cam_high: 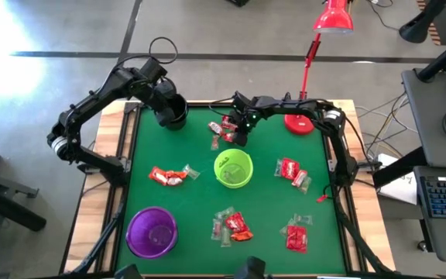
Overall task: Sort candy
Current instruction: Put the red candy into the violet bucket
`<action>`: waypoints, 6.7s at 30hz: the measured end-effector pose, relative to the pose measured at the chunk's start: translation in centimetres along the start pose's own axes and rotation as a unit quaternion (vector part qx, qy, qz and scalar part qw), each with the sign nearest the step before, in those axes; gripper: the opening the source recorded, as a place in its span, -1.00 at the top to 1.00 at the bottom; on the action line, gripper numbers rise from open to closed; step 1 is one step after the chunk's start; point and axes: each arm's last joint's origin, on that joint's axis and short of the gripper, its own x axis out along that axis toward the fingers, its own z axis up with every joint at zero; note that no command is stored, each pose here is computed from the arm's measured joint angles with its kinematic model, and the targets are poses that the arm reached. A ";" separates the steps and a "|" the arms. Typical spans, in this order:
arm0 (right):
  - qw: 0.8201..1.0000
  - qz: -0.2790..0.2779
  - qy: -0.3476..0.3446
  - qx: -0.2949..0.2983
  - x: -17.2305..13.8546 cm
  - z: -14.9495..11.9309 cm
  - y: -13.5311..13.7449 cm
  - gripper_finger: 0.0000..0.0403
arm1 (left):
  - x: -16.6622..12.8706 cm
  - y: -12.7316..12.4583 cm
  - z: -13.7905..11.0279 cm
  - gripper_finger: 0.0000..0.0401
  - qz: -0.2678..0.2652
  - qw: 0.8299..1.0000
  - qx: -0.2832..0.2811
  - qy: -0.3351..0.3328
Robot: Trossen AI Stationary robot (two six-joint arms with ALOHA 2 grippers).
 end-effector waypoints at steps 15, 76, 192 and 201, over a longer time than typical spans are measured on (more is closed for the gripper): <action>0.998 -0.011 -0.055 -0.008 -5.8 2.5 1.5 0.96 | 0.0 0.3 -0.1 0.50 0.048 0.999 0.000 0.016; 0.973 0.051 -0.179 -0.139 -13.0 8.7 12.9 0.96 | -2.1 1.1 -0.9 0.50 0.147 0.989 -0.019 -0.001; 0.958 0.084 -0.213 -0.170 -9.0 5.8 30.1 0.16 | 1.0 1.1 0.9 0.50 0.001 1.000 0.007 -0.002; 0.955 0.073 -0.213 -0.193 -8.8 6.2 29.2 0.16 | -2.7 1.3 3.4 0.50 0.015 1.000 -0.002 -0.016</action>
